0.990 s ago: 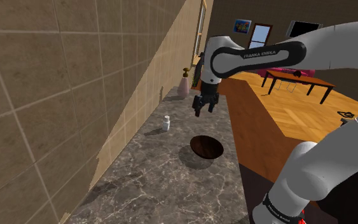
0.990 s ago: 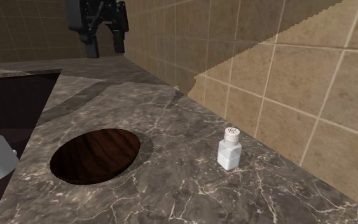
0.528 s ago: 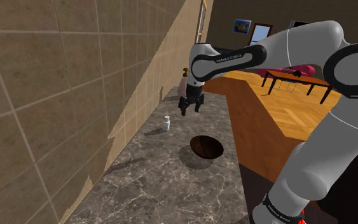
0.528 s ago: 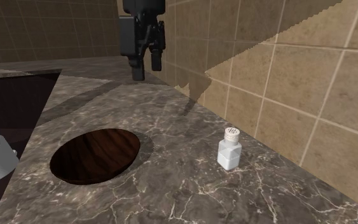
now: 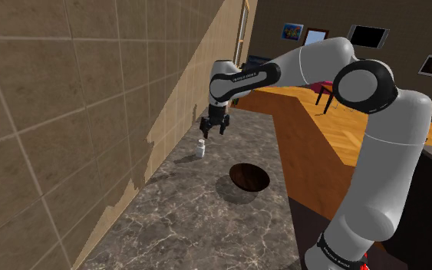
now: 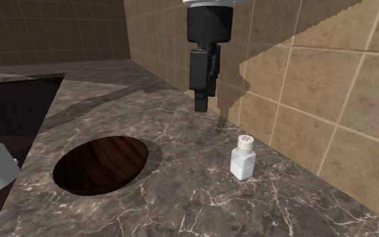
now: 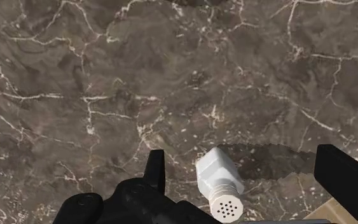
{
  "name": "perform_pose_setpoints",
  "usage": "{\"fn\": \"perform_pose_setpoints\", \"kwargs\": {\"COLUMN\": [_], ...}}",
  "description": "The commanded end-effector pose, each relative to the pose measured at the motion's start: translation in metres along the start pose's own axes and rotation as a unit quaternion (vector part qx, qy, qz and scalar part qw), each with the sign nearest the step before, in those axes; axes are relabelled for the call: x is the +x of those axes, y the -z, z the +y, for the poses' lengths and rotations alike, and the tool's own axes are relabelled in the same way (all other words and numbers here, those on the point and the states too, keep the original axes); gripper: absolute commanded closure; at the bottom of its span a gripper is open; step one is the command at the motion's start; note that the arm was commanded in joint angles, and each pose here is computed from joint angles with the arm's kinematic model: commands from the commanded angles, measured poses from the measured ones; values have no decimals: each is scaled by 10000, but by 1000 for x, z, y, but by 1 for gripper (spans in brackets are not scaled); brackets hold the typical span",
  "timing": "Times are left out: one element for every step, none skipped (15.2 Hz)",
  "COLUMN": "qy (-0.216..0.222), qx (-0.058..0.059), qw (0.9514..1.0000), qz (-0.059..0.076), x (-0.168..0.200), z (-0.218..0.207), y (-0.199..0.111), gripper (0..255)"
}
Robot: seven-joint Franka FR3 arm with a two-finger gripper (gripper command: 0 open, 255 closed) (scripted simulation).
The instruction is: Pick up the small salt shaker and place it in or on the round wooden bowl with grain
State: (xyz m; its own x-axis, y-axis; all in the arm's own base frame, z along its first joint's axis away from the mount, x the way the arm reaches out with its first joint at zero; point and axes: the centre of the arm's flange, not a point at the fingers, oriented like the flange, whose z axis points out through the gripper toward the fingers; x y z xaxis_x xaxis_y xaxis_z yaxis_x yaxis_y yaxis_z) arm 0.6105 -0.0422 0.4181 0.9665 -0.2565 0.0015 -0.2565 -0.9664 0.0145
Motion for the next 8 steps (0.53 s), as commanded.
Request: {"fn": "perform_pose_setpoints", "kwargs": {"qy": [-38, -56, -74, -93, -111, -128, -128, -128], "qx": [4, 5, 7, 9, 11, 12, 12, 12], "qw": [10000, 10000, 10000, 10000, 9999, 9999, 9999, 9999], "qz": [13, 18, 23, 27, 32, 37, 37, 37], "x": [22, 34, 46, 58, 70, 81, 81, 81], "z": [-3, -4, -5, -6, -7, -7, -7, -7], "y": [-13, -18, -23, -29, -34, -39, -44, -50], "gripper": [0, 0, 0, 0, 0, 0, 0, 0]}}
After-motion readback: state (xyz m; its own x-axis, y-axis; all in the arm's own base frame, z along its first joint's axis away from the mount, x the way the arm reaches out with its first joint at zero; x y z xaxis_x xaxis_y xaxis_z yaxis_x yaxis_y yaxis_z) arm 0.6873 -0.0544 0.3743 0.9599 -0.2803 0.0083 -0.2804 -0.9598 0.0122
